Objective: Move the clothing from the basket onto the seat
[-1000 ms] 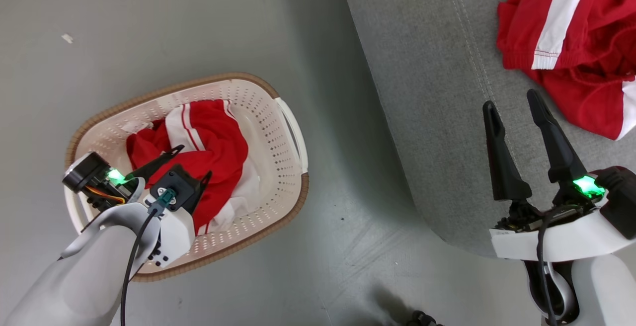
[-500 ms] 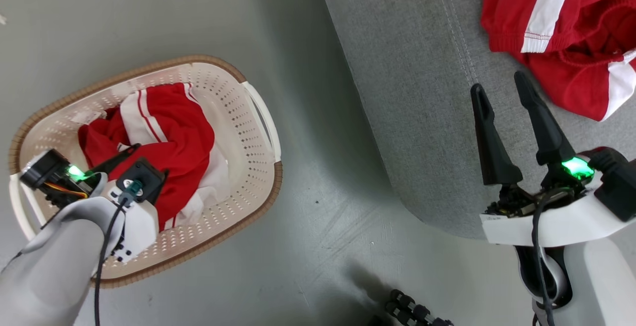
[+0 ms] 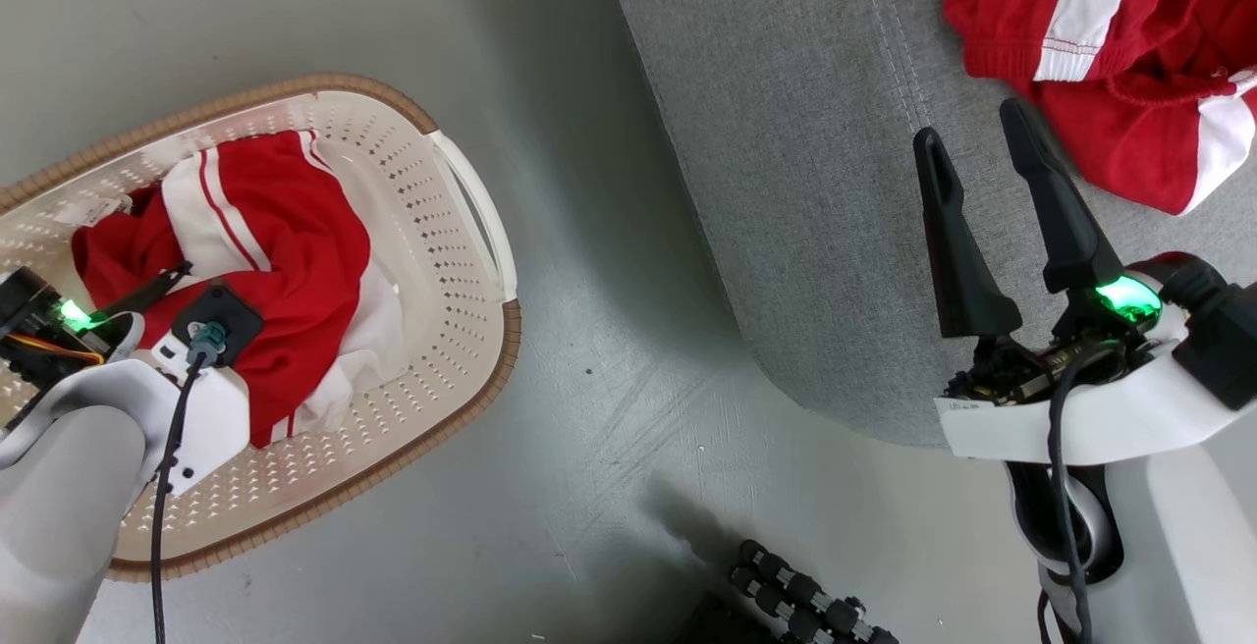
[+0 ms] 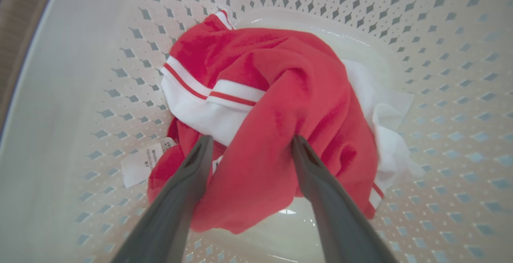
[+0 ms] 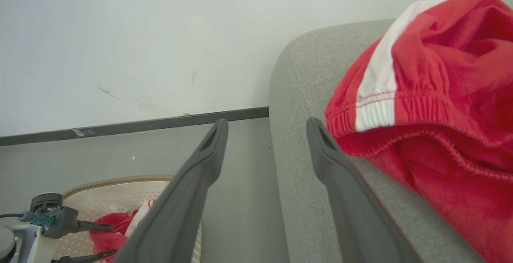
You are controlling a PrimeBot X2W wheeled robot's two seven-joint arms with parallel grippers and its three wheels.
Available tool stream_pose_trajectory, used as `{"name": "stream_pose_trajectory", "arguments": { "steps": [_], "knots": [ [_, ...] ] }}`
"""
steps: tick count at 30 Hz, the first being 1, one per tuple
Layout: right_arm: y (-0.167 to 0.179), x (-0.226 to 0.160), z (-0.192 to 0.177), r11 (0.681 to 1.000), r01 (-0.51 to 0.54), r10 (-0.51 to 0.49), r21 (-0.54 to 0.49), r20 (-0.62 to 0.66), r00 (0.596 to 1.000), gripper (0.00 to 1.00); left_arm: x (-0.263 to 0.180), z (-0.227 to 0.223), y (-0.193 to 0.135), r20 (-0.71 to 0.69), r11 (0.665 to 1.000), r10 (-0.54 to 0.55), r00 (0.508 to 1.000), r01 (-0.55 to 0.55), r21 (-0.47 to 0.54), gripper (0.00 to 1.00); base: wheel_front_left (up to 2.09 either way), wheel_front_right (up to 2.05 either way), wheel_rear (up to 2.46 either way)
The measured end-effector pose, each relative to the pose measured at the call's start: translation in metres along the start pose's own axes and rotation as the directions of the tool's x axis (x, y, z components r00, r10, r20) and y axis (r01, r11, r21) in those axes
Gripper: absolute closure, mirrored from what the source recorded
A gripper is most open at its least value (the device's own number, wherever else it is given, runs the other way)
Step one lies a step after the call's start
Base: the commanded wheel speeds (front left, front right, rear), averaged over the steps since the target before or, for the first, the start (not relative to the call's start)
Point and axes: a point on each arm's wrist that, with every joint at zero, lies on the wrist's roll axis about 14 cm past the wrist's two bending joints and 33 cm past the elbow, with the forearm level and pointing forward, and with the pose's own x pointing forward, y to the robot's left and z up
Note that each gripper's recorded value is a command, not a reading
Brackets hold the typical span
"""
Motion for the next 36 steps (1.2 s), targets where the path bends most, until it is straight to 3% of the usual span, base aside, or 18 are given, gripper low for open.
{"name": "stream_pose_trajectory", "arguments": {
  "steps": [6,7,8,9,10,15,26,36],
  "knots": [
    [0.0,0.009,0.0,1.0,-0.006,0.006,-0.001,0.009,1.0,0.0,0.008,-0.017,-0.005,-0.057,1.0,-0.018,0.998,0.018,-0.009,0.0,0.0,0.0,0.0],
    [0.0,0.009,0.0,1.0,-0.006,0.006,-0.003,0.009,1.0,0.0,0.01,-0.017,-0.007,-0.056,1.0,-0.022,0.998,0.022,-0.012,0.14,0.0,0.0,0.0],
    [0.0,0.009,-0.002,1.0,-0.005,0.005,-0.003,0.006,1.0,0.0,0.011,-0.017,-0.009,-0.055,1.0,-0.027,0.998,0.026,-0.015,0.67,0.0,0.0,0.0],
    [0.0,0.009,-0.003,1.0,-0.004,0.004,-0.002,0.003,1.0,0.0,0.012,-0.017,-0.011,-0.054,0.999,-0.031,0.998,0.03,-0.018,0.94,0.0,0.0,0.0],
    [-0.001,0.009,-0.003,1.0,-0.002,0.002,0.001,0.001,1.0,0.0,0.013,-0.017,-0.012,-0.052,0.999,-0.034,0.998,0.033,-0.02,1.0,0.0,0.0,0.0],
    [-0.001,0.015,0.0,1.0,-0.006,0.006,-0.002,0.018,1.0,0.0,0.015,-0.008,-0.016,-0.014,0.998,-0.039,0.999,0.038,-0.043,1.0,0.0,0.0,0.0],
    [0.001,0.025,0.016,1.0,-0.02,0.019,0.005,0.08,0.997,0.0,0.004,0.05,0.001,0.194,0.972,0.052,0.98,-0.006,-0.234,1.0,0.0,0.0,0.0],
    [0.016,0.035,0.03,0.998,-0.066,0.065,0.01,0.13,0.989,0.0,-0.035,0.086,0.036,0.33,0.898,0.247,0.911,-0.087,-0.432,1.0,0.0,0.0,0.0]
  ]
}}
